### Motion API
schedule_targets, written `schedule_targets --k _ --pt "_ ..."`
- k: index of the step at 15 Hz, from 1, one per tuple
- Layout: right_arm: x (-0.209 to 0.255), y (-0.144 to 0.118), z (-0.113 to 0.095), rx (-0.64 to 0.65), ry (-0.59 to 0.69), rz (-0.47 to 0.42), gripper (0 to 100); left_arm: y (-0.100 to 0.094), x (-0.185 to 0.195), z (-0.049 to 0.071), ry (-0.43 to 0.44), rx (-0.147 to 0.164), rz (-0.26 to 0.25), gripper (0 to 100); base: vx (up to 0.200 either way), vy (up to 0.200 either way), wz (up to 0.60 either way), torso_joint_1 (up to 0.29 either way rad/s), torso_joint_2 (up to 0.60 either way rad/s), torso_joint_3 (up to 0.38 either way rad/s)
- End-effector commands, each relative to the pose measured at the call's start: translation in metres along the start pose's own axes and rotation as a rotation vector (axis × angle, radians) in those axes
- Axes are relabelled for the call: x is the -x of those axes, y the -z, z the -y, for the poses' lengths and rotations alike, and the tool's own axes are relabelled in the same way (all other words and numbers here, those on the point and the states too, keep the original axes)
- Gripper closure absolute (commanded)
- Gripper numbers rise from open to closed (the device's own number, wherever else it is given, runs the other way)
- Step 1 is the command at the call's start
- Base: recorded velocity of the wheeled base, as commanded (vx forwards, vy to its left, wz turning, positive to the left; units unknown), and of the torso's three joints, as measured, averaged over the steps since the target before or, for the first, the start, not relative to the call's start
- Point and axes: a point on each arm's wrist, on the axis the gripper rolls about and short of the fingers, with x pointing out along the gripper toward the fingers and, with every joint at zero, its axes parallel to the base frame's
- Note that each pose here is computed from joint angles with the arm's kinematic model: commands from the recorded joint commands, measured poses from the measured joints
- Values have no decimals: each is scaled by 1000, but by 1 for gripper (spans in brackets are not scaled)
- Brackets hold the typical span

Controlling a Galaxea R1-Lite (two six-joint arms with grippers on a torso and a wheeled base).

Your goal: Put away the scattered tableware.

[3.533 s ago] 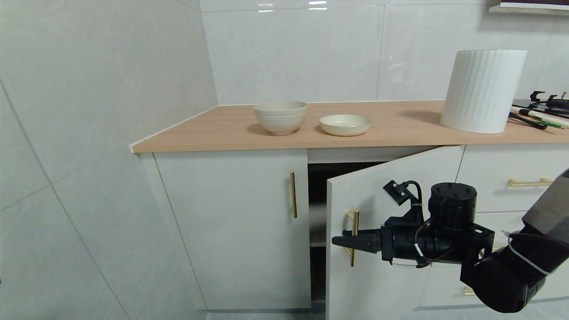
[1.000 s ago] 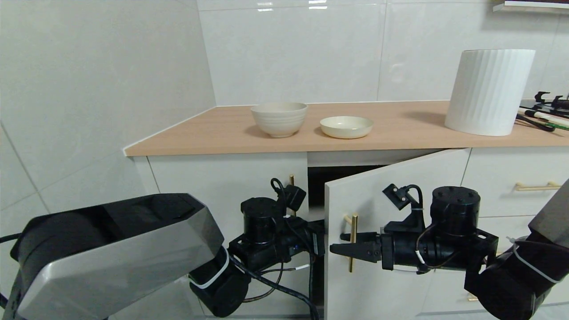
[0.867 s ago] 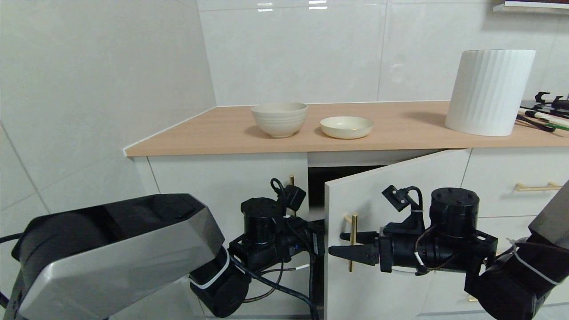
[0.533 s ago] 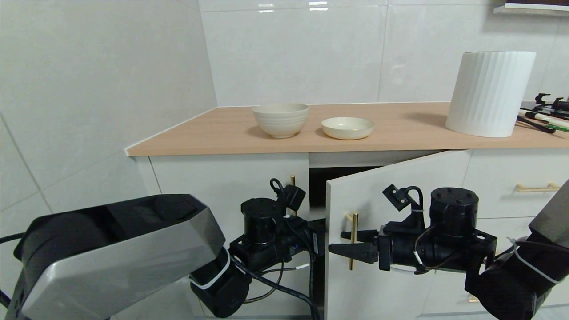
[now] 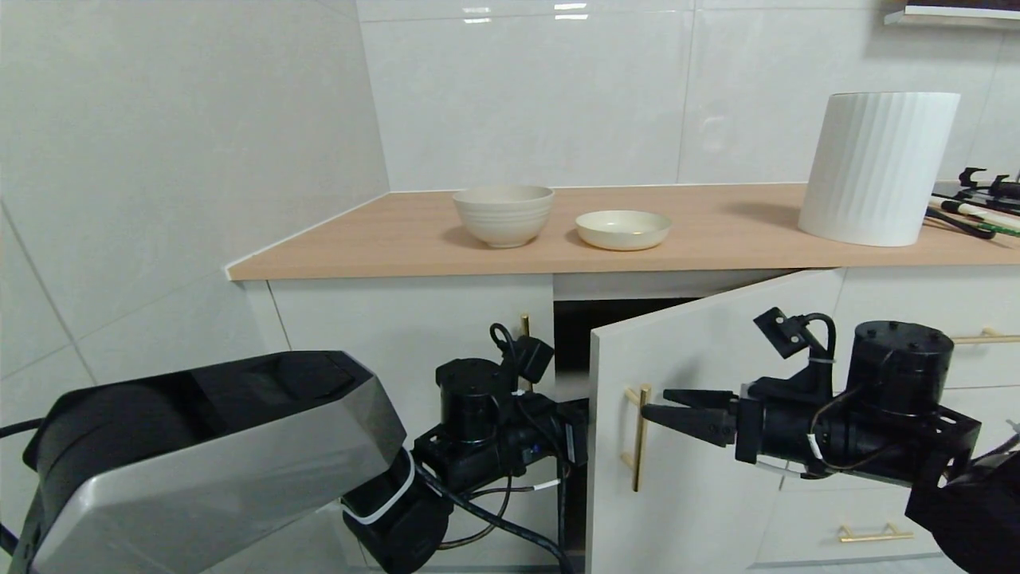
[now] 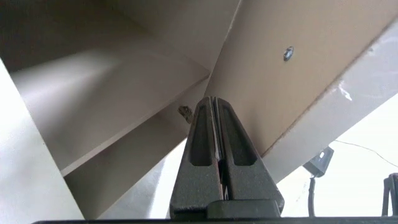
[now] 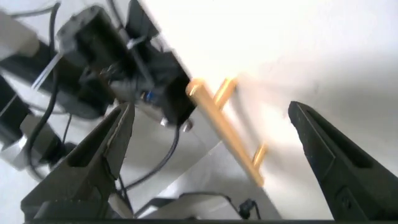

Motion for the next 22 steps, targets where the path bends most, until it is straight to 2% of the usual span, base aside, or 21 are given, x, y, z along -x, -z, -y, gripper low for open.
schedule_targets --k 1,4,6,7,8,11,12,19,22 --pt "19 1 -17 34 -7 6 0 -3 1 1 -3 1 9 100 0 0 0 0 0 0" --pt "32 12 -24 46 41 -11 0 -7 2 2 -1 0 20 100 0 0 0 0 0 0" --pt "28 31 -34 118 248 -15 0 -16 5 6 9 58 43 100 0 0 0 0 0 0" --pt "29 34 -47 134 243 -12 0 -19 6 8 13 73 51 100 0 0 0 0 0 0" --pt "30 37 -58 144 209 -29 0 -20 6 8 13 75 51 100 0 0 0 0 0 0" --pt "30 36 -92 141 121 -144 0 -19 6 8 14 76 46 100 0 0 0 0 0 0" --pt "31 35 -97 136 114 -172 0 -18 6 10 15 77 41 100 0 0 0 0 0 0" --pt "30 39 -101 137 98 -199 0 -7 0 22 30 88 -33 100 0 0 0 0 0 0" --pt "31 40 -102 137 97 -201 0 -10 -6 27 42 86 -37 100 -200 0 0 4 1 4"
